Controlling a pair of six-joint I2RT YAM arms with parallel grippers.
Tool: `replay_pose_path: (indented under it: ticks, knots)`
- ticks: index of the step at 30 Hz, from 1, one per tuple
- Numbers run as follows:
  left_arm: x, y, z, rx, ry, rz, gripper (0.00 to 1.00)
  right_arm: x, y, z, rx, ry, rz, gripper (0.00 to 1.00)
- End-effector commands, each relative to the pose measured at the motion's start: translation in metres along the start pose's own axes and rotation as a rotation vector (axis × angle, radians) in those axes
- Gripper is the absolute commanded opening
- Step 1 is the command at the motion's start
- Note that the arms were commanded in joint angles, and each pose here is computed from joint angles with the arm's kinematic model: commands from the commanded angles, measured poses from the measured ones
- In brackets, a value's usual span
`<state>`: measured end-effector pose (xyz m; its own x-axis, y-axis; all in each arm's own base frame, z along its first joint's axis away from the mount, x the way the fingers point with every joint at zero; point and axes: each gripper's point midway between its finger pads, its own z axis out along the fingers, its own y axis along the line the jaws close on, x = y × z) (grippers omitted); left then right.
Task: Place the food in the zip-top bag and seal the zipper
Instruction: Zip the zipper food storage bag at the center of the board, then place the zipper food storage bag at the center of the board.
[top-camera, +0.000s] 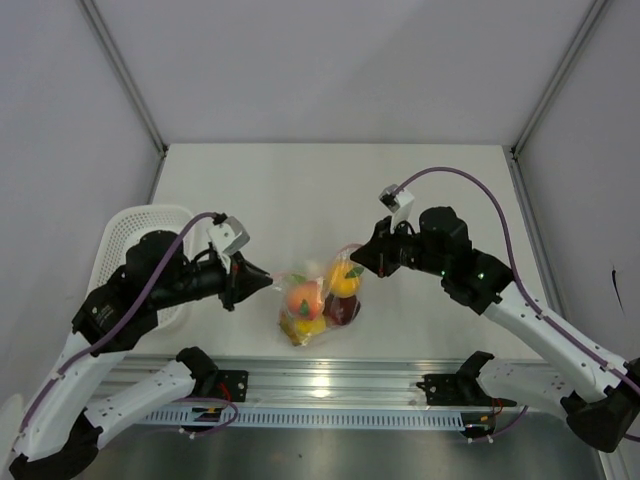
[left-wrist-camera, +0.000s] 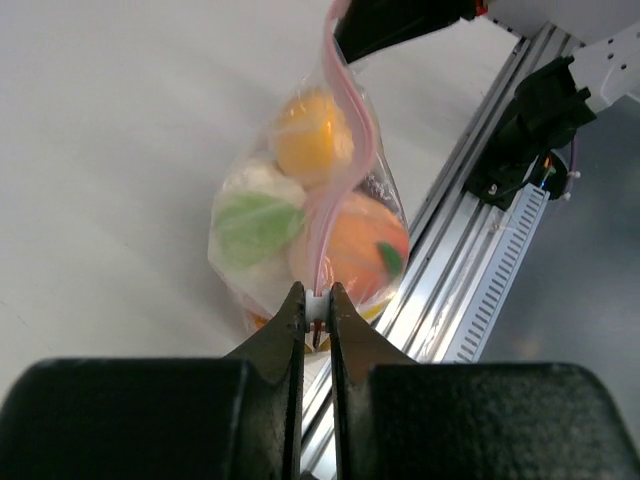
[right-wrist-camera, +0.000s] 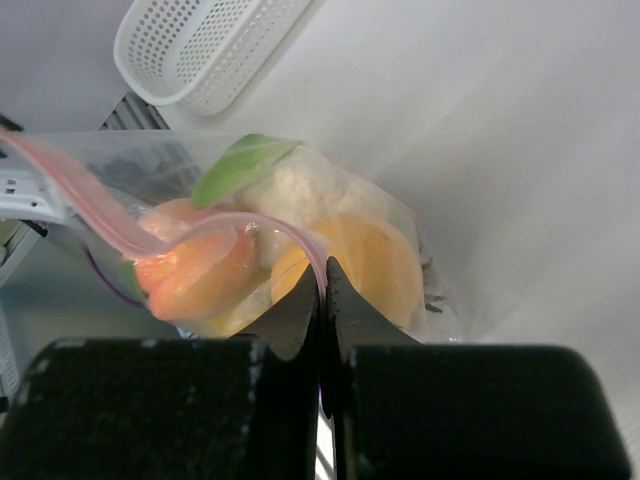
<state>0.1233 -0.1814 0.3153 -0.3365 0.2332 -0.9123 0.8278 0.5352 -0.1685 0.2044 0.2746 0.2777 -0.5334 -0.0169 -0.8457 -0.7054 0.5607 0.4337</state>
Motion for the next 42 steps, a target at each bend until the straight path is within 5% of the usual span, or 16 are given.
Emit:
replay_pose_path:
  ticks: [1,8,12,15,20,28,34,42]
  knots:
    - [-0.033,0.001,0.017,0.017,-0.1,-0.022,0.11,-0.036,0.021,-0.015,-0.005,-0.082,-0.029,0.0]
    - [-0.038,0.029,0.053,-0.08,-0.083,-0.089,0.43,-0.038,-0.033,-0.008,0.173,-0.072,0.131,0.0]
    - [-0.059,0.038,0.039,-0.149,-0.201,-0.06,0.82,-0.044,-0.077,-0.001,0.239,-0.062,0.207,0.0]
    - [-0.069,0.04,0.015,-0.2,-0.292,-0.034,0.99,-0.056,-0.116,-0.003,0.299,-0.105,0.261,0.0]
    - [-0.08,0.028,-0.024,-0.198,-0.456,0.039,0.99,-0.072,-0.197,-0.007,0.418,-0.172,0.334,0.0]
    - [-0.047,0.015,-0.017,-0.117,-0.377,0.005,0.99,-0.111,-0.317,-0.046,0.585,-0.304,0.396,0.0]
    - [-0.039,0.002,-0.014,-0.04,-0.374,-0.036,0.99,-0.098,-0.416,-0.091,0.734,-0.35,0.478,0.0]
    - [-0.029,-0.007,-0.006,0.028,-0.362,-0.083,1.0,-0.081,-0.479,-0.115,0.831,-0.357,0.602,0.02]
